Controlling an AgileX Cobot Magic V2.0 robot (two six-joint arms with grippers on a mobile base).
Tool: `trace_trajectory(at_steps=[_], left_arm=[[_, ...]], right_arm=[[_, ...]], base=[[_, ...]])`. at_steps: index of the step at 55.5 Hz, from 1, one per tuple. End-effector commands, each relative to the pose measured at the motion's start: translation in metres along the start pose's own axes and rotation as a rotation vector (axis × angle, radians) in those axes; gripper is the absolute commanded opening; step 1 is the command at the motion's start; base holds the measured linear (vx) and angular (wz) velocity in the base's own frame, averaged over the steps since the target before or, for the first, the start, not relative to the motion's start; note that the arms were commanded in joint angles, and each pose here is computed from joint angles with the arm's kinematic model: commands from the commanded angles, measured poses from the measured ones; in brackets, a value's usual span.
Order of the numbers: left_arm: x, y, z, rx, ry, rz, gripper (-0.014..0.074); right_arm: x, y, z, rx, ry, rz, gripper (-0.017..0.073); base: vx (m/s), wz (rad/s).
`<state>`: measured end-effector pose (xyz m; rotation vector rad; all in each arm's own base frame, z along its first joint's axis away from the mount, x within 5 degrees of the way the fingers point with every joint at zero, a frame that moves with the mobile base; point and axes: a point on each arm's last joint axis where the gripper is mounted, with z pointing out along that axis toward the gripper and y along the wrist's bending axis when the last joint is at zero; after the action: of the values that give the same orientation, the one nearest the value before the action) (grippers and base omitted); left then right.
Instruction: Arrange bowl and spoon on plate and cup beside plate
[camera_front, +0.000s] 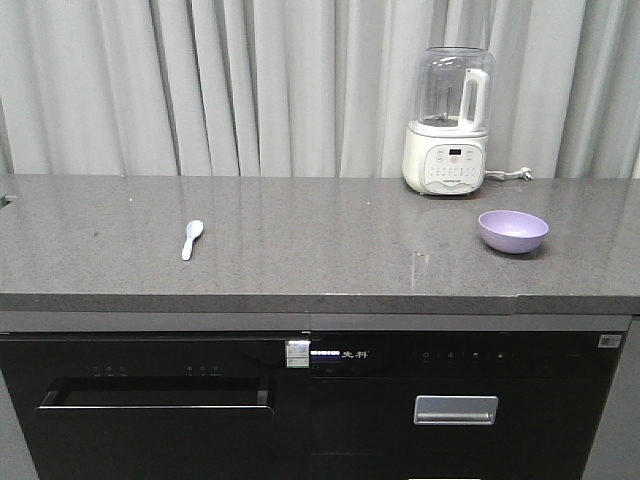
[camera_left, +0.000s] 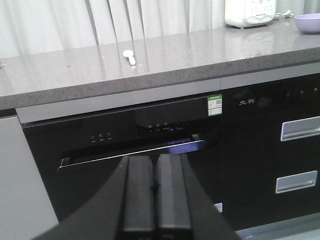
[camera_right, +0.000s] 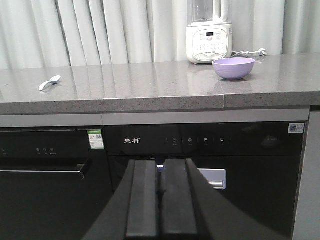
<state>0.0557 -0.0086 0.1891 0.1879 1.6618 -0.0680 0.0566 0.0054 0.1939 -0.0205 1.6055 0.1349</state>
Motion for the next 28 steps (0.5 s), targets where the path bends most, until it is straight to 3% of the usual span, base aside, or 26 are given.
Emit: trace_trajectory(at_steps=[1,28], left_arm=[[-0.0167,0.0009,-0.0029,-0.005,-0.115,-0.01,0.0],[-0.0167,0.0009,-0.0029,-0.005,-0.115,-0.01,0.0]], right_arm=[[-0.0069,0.0008,-0.0005,-0.007,-0.085,-0.014,-0.0006],[-0.0069,0.0008,-0.0005,-0.007,-0.085,-0.014,-0.0006]], base=[[0.0,0.0],[0.0,0.0]])
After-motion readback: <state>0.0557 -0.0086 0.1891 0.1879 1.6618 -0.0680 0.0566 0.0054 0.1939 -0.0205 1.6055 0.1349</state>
